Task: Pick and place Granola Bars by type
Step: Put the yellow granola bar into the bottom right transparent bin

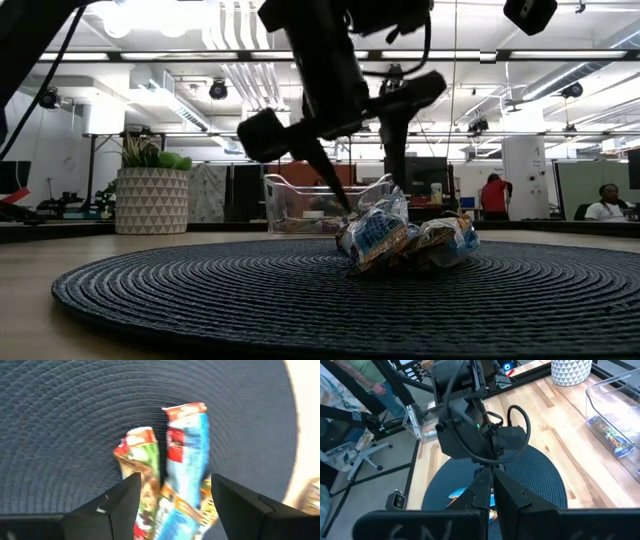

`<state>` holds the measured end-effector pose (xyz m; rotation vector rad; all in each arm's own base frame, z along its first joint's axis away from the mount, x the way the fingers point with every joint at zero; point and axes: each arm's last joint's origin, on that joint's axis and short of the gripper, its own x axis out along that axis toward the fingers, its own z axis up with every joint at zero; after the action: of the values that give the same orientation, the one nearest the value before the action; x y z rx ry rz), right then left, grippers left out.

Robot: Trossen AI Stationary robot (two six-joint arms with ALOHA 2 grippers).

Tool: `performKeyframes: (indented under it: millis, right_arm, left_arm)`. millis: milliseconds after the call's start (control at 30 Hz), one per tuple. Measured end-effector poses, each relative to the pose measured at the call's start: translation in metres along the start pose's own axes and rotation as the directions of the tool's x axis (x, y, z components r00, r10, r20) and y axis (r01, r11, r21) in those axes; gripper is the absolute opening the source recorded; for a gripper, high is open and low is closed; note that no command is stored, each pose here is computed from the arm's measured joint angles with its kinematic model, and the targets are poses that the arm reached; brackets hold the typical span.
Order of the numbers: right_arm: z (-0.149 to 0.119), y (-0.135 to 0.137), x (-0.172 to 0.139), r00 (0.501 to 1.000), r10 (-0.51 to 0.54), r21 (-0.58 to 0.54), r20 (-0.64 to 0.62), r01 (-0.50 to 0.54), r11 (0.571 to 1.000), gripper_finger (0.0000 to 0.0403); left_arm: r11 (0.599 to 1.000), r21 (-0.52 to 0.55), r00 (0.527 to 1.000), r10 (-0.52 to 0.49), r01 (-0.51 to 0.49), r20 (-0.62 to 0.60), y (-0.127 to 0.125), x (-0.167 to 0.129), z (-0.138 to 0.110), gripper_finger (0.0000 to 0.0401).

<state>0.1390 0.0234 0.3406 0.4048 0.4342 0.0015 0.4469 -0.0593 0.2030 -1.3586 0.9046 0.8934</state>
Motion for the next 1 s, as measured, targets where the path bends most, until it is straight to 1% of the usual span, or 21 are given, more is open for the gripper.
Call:
performKeyframes:
  millis: [100,233,367,433,533,600,667,800,900,1000]
  right_arm:
    - [0.000,0.000,0.000,1.000,-0.002,-0.004,-0.001,0.002,1.000,0.0013]
    - [0.000,0.000,0.000,1.000,-0.005,-0.005,-0.004,0.005,1.000,0.0013]
    - [-0.001,-0.001,0.001,1.000,-0.006,-0.005,-0.007,0.006,1.000,0.0013]
    - [-0.003,-0.001,0.001,1.000,-0.011,-0.006,-0.016,0.011,1.000,0.0013]
    - [-0.004,-0.002,0.002,1.000,-0.015,-0.007,-0.024,0.014,1.000,0.0013]
    - [-0.005,-0.003,0.003,0.999,-0.017,-0.007,-0.029,0.016,1.000,0.0013]
    - [-0.006,-0.003,0.003,0.999,-0.018,-0.008,-0.032,0.018,1.000,0.0013]
    - [-0.007,-0.003,0.004,0.999,-0.019,-0.007,-0.033,0.018,1.000,0.0013]
    - [-0.006,-0.003,0.004,0.999,-0.022,-0.005,-0.030,0.022,1.000,0.0013]
    - [-0.007,-0.003,0.006,0.999,-0.027,0.025,-0.034,0.027,0.999,0.0013]
  left_arm:
    - [0.999,0.013,0.999,0.033,-0.032,-0.019,0.003,0.003,-0.001,0.0222]
    - [0.999,0.026,0.999,0.041,-0.040,-0.021,0.004,0.000,-0.002,0.0222]
    - [0.994,0.064,0.995,0.095,-0.093,-0.040,0.008,-0.007,-0.002,0.0222]
    - [0.984,0.098,0.987,0.151,-0.146,-0.048,0.012,-0.011,-0.003,0.0222]
    - [0.960,0.154,0.969,0.242,-0.232,-0.044,0.018,-0.019,-0.005,0.0222]
    - [0.943,0.195,0.958,0.282,-0.270,-0.040,0.021,-0.024,-0.008,0.0222]
    - [0.929,0.249,0.956,0.290,-0.272,-0.039,0.021,-0.027,-0.011,0.0222]
    - [0.903,0.356,0.963,0.267,-0.239,-0.032,0.018,-0.032,-0.022,0.0222]
    - [0.890,0.398,0.966,0.255,-0.222,-0.032,0.018,-0.036,-0.033,0.0222]
    - [0.875,0.438,0.971,0.238,-0.207,-0.017,0.017,-0.041,-0.043,0.0222]
